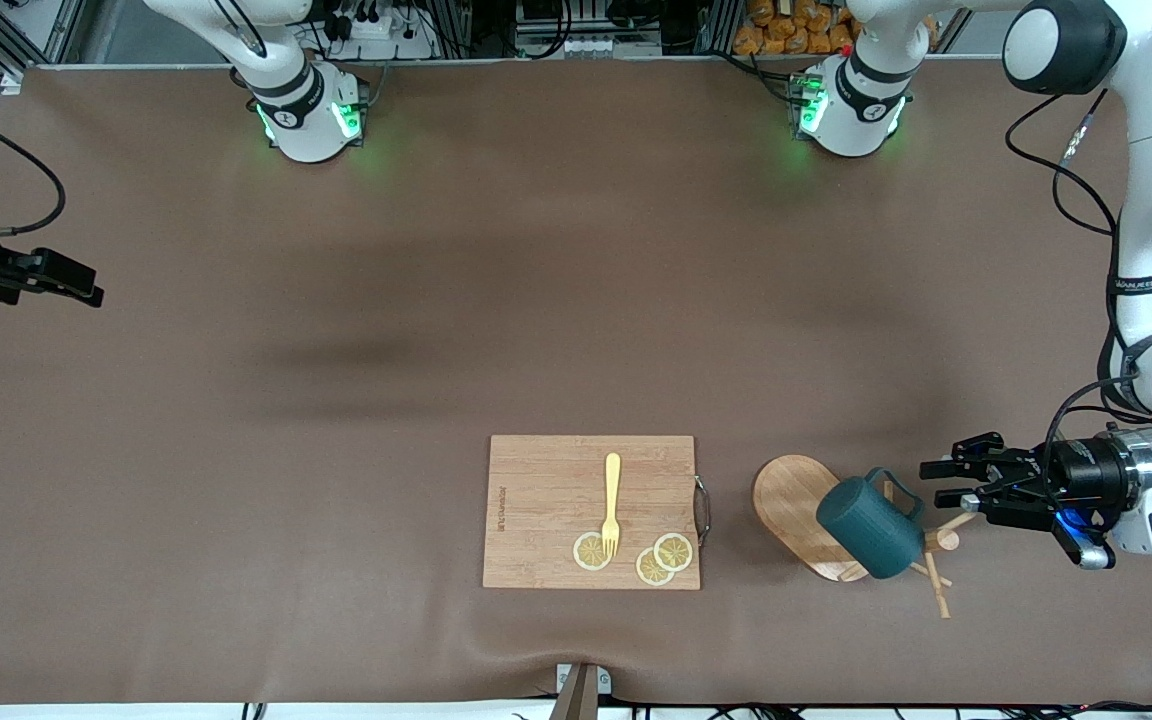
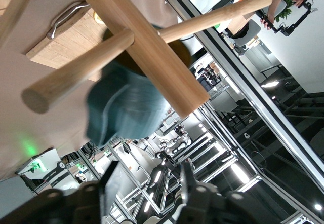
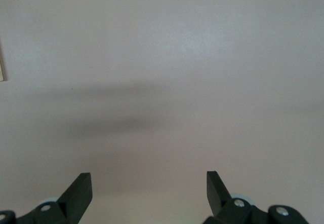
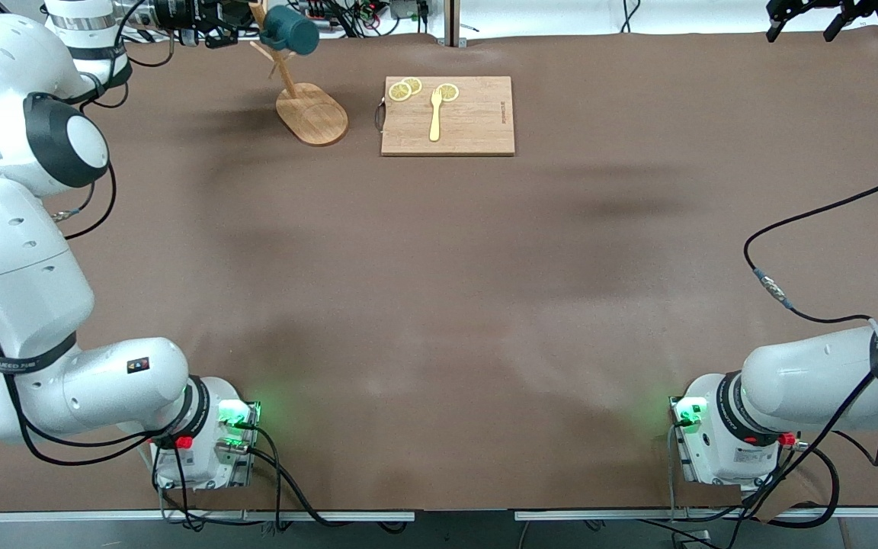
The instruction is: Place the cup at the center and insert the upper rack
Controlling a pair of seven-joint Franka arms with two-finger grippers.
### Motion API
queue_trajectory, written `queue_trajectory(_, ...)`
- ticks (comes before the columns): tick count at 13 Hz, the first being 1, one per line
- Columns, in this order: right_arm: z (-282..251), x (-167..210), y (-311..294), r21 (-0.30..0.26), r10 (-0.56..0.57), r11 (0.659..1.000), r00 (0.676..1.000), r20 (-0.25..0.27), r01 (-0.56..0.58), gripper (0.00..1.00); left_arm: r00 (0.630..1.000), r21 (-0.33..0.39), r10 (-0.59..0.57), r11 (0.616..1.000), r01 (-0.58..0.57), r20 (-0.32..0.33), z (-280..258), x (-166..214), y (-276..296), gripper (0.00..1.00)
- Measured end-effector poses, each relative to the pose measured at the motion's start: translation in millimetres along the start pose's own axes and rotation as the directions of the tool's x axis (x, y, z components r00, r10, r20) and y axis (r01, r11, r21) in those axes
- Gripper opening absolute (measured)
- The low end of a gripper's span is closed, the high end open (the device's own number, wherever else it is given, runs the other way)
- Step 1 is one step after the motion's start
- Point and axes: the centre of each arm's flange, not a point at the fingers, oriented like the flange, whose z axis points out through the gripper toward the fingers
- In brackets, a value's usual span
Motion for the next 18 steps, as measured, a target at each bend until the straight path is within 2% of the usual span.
queue_trajectory(3,0.9,-0.5,1.0,0.0,0.007,1.0,1.0,0.006,-0.007,1.0,1.0,0.003,0.018,1.0,-0.018,0.0,0.3,-7.4,7.8,0.95)
queue_trajectory(4,1.3,-0.5,1.8,0.0,0.008,1.0,1.0,0.006,-0.008,1.0,0.999,0.02,0.035,0.999,-0.034,-0.009,-0.2,-15.3,13.5,1.0)
queue_trajectory(7,2.6,0.0,0.9,0.0,0.007,1.0,1.0,0.008,-0.007,1.0,0.987,0.203,0.136,0.972,-0.115,-0.09,3.6,-63.1,39.3,1.0)
queue_trajectory(9,3.1,0.3,0.4,0.0,0.007,1.0,1.0,0.008,-0.007,1.0,0.963,0.346,0.219,0.925,-0.156,-0.154,10.5,-106.5,55.3,1.0)
queue_trajectory(10,3.2,0.5,-0.3,-0.001,0.005,1.0,1.0,0.007,-0.005,1.0,0.948,0.427,0.261,0.889,-0.163,-0.182,16.3,-128.4,58.9,1.0)
queue_trajectory(11,3.2,0.6,-1.6,-0.001,0.003,1.0,1.0,0.006,-0.003,1.0,0.93,0.512,0.305,0.843,-0.163,-0.206,23.8,-150.6,60.5,1.0)
queue_trajectory(12,3.0,0.9,-2.7,-0.001,0.001,1.0,1.0,0.004,-0.001,1.0,0.905,0.605,0.362,0.78,-0.161,-0.225,32.3,-172.8,60.6,1.0)
queue_trajectory(13,2.7,1.3,-3.1,-0.001,0.001,1.0,1.0,0.0,-0.001,1.0,0.871,0.703,0.437,0.691,-0.167,-0.222,41.4,-194.5,59.3,1.0)
queue_trajectory(15,2.3,2.1,-3.3,-0.001,0.0,1.0,1.0,-0.006,0.0,1.0,0.8,0.855,0.581,0.482,-0.189,-0.15,58.0,-235.4,53.9,1.0)
queue_trajectory(16,2.2,2.2,-3.2,-0.001,0.0,1.0,1.0,-0.007,0.0,1.0,0.771,0.903,0.628,0.386,-0.187,-0.108,62.3,-256.0,48.6,1.0)
queue_trajectory(18,2.4,2.3,-3.1,-0.001,0.001,1.0,1.0,-0.008,-0.001,1.0,0.726,0.957,0.688,0.226,-0.179,-0.027,60.2,-291.8,35.5,1.0)
